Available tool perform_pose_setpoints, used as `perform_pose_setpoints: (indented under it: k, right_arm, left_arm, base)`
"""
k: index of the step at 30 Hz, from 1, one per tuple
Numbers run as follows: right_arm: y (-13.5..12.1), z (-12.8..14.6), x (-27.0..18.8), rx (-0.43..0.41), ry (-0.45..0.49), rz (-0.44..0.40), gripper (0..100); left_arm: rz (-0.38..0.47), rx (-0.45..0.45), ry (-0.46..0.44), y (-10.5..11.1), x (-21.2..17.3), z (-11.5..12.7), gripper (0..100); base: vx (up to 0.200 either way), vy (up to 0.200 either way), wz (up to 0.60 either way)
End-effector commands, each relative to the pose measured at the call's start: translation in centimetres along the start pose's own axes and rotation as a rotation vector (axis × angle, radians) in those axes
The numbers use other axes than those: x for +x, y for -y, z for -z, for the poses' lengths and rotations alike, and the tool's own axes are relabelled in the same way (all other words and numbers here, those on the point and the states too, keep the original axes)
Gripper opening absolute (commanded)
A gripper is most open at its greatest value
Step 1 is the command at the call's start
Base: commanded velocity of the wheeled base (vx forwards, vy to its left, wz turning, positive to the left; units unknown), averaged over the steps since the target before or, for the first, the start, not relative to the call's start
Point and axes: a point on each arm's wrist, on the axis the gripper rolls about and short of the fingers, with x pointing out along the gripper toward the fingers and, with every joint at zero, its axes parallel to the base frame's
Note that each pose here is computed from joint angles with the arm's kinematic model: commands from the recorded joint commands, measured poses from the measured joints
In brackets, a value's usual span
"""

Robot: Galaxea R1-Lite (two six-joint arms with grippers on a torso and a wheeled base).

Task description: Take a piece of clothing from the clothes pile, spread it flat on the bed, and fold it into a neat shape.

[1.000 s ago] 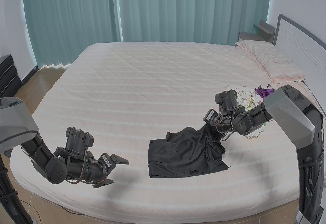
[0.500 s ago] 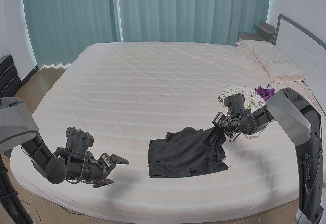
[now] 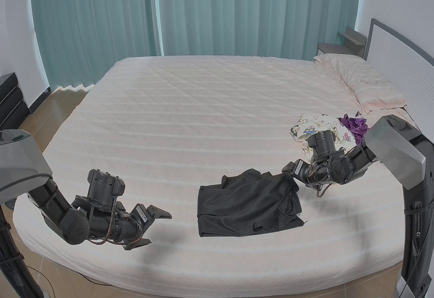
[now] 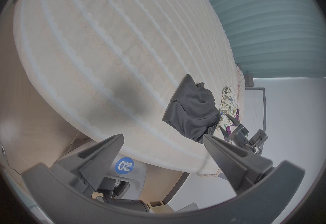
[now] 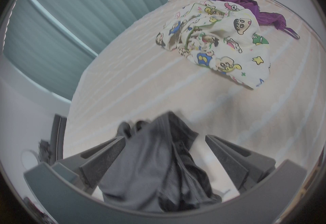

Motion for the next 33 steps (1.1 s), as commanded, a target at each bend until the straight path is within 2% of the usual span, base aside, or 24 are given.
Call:
perform_pose_setpoints:
  k: [1,2,4,8,11,16,33]
  right_arm:
    - [0.4,3.7,-4.8,-0.224,-0.107,-0.086,100]
    - [0.6,4.4,-4.9,-0.255,-0.12,-0.092,100]
    - [1.4,6.2,-4.9,-0.377,-0.142,-0.112,100]
    - [1.9,7.9,-4.8,-0.479,-0.148,-0.156,100]
    - [1.3,8.5,-5.0,-0.502,-0.153,-0.197,100]
    - [0.5,8.7,-4.8,-0.517,-0.154,-0.21,100]
    - [1.4,9.8,-2.3,-0.551,-0.191,-0.161,100]
  left_arm:
    - [-0.001,0.001,0.0,0.0,0.0,0.0,100]
    - [-0.001,-0.001,0.0,0.0,0.0,0.0,100]
    - [-0.001,-0.001,0.0,0.0,0.0,0.0,100]
    - [-0.002,-0.001,-0.001,-0.1,0.0,0.0,100]
    - [-0.002,0.001,-0.001,-0.1,0.0,0.0,100]
    - [-0.002,-0.001,-0.001,-0.1,0.0,0.0,100]
    - [-0.002,0.001,-0.001,-0.1,0.0,0.0,100]
  base:
    - [0.0,0.0,0.0]
    - [0.0,0.0,0.0]
    - [0.0,0.0,0.0]
    - [0.0,0.0,0.0]
    - [0.0,0.0,0.0]
    - [0.0,0.0,0.0]
    - [0.0,0.0,0.0]
